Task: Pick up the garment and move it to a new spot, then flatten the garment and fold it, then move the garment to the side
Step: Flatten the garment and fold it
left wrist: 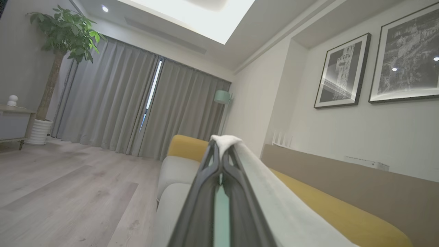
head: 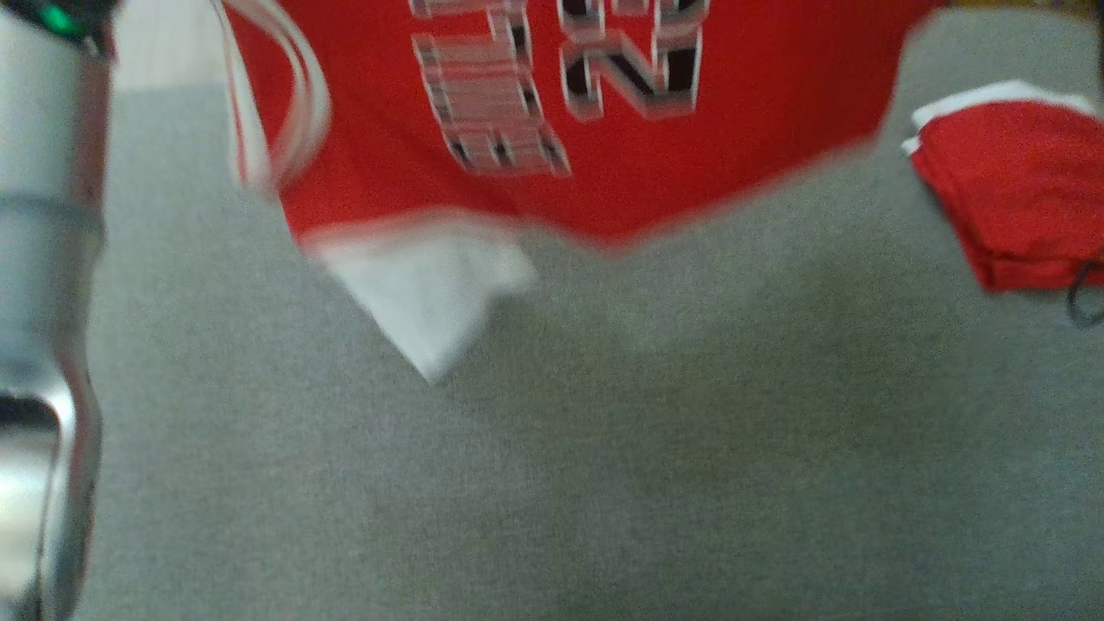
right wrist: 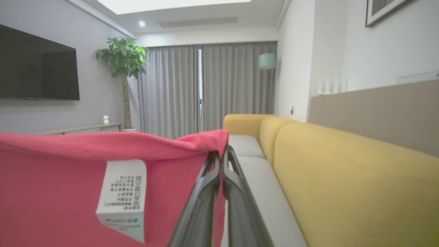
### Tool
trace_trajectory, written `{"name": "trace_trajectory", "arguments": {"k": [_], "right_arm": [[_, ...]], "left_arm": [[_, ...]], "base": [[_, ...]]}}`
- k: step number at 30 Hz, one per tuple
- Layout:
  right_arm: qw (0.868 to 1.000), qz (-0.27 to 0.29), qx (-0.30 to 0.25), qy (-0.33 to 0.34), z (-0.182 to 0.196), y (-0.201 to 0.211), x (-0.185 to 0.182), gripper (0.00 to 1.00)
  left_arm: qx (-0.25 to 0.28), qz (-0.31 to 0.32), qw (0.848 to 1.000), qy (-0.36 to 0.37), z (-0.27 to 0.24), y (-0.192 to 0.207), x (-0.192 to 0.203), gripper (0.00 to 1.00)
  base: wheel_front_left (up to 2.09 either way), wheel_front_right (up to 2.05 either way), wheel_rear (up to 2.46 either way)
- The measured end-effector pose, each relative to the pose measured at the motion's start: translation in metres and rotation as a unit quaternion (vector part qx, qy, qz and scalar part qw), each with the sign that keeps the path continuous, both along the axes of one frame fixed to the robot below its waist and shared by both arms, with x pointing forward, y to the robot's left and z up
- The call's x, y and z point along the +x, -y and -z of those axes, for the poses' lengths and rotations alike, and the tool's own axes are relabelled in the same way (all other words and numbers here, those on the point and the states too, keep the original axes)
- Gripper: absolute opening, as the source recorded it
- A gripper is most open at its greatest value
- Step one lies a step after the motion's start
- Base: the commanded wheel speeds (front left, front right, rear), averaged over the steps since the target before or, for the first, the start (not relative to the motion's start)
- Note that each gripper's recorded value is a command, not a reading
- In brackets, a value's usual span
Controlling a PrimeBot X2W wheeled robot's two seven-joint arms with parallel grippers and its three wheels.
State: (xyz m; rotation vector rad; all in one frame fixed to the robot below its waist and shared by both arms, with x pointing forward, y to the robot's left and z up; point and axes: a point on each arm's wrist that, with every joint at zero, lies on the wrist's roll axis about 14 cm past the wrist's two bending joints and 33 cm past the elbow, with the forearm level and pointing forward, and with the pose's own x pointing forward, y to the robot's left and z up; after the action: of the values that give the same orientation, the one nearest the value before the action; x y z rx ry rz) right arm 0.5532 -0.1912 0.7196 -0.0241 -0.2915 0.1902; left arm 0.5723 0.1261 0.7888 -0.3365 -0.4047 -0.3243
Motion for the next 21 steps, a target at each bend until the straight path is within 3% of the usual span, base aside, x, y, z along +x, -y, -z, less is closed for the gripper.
{"name": "trace_trajectory", "arguments": {"k": [4,7,15,21], "right_arm": [[0.998,0.006,-0.021,0.050,-0.016,-0.002,0.036,0.00],[0.998,0.011,-0.041,0.052,-0.005,0.000,0.060,0.00],[0.995,0.005,-0.083,-0.051,0.108,-0.004,0.104,0.00],[0.989,-0.008,-0.061,-0.131,0.182,-0.014,0.100,0.00]], "left_arm": [[-0.019,0.004,0.999,0.036,-0.008,0.005,0.030,0.00],[-0.019,0.010,0.999,0.037,0.004,0.010,0.049,0.00],[-0.003,0.019,0.999,-0.051,0.105,0.013,0.079,0.00],[0.005,0.021,0.990,-0.143,0.200,0.003,0.054,0.00]], "base": [[0.00,0.00,0.00],[0.00,0.00,0.00],[0.00,0.00,0.00],[0.00,0.00,0.00]]}}
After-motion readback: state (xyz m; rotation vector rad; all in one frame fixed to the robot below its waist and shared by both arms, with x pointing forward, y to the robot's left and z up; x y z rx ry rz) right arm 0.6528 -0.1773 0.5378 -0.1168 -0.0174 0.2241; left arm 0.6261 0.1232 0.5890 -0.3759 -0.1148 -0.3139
